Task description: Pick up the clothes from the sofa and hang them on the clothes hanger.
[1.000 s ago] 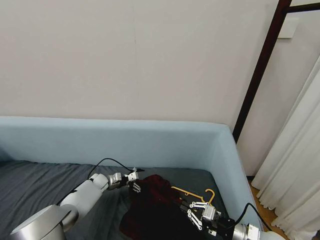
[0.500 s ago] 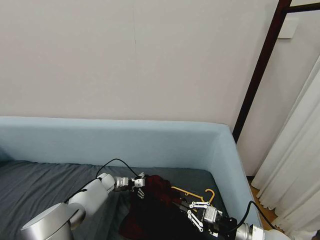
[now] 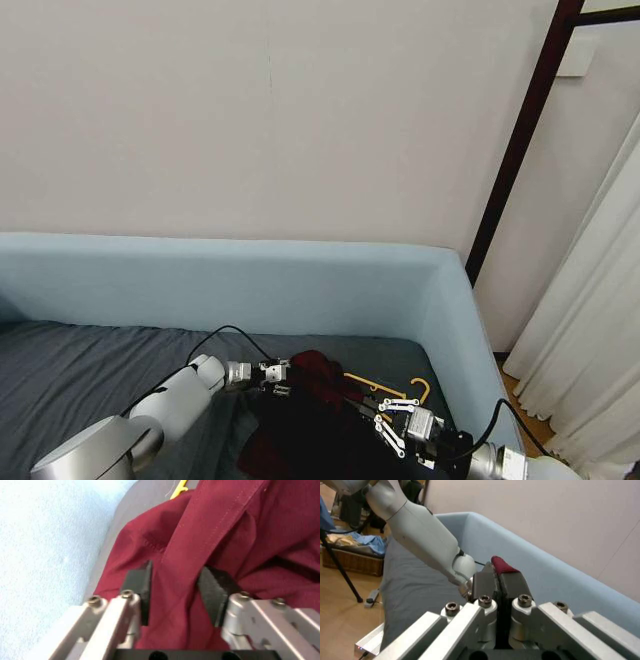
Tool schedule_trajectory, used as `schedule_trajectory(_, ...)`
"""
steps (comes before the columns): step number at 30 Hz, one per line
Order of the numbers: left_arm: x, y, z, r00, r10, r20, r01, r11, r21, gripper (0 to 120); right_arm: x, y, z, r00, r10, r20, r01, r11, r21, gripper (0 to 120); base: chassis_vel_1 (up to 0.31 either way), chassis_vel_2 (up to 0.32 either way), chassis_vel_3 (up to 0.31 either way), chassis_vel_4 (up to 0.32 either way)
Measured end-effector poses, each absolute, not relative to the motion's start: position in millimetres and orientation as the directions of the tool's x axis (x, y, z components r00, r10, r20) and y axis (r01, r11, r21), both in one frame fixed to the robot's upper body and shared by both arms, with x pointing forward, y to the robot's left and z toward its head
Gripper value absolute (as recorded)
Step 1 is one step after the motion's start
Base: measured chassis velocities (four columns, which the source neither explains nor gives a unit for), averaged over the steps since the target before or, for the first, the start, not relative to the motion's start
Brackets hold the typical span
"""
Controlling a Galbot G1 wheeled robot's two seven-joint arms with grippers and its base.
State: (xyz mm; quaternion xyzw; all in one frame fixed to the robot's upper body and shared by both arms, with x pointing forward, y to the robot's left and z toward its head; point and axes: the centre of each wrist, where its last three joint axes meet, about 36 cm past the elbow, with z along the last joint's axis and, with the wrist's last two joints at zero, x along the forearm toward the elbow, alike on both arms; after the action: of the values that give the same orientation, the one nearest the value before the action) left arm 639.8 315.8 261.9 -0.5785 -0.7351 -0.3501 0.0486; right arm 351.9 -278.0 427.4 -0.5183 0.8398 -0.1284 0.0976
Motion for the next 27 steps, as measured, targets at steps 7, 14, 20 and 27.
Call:
schedule_trajectory(7, 640.3, 314.4, 263.8, -0.345, 0.823, 0.451, 0.879, 0.115, 0.464, 7, 353.8, -279.5, 423.3, -0.452, -0.891, -0.032, -0.841, 0.438, -0.318, 0, 0.0, 0.0, 0.0, 0.0)
schedule_trajectory(14, 639.2, 324.8, 272.0, -0.418, 0.828, 0.374, 0.847, 0.206, 0.49, 0, 357.9, -282.4, 415.0, -0.492, -0.87, -0.036, -0.821, 0.478, -0.313, 0, 0.0, 0.0, 0.0, 0.0)
schedule_trajectory(20, 642.1, 334.6, 290.4, -0.5, 0.829, 0.251, 0.789, 0.316, 0.527, 0, 366.2, -287.9, 413.3, -0.565, -0.824, -0.04, -0.776, 0.547, -0.315, 0, 0.0, 0.0, 0.0, 0.0)
schedule_trajectory(27, 657.0, 355.8, 344.3, -0.624, 0.777, 0.079, 0.646, 0.457, 0.611, 0, 385.1, -296.8, 425.0, -0.716, -0.696, -0.059, -0.663, 0.704, -0.254, 0, 0.0, 0.0, 0.0, 0.0)
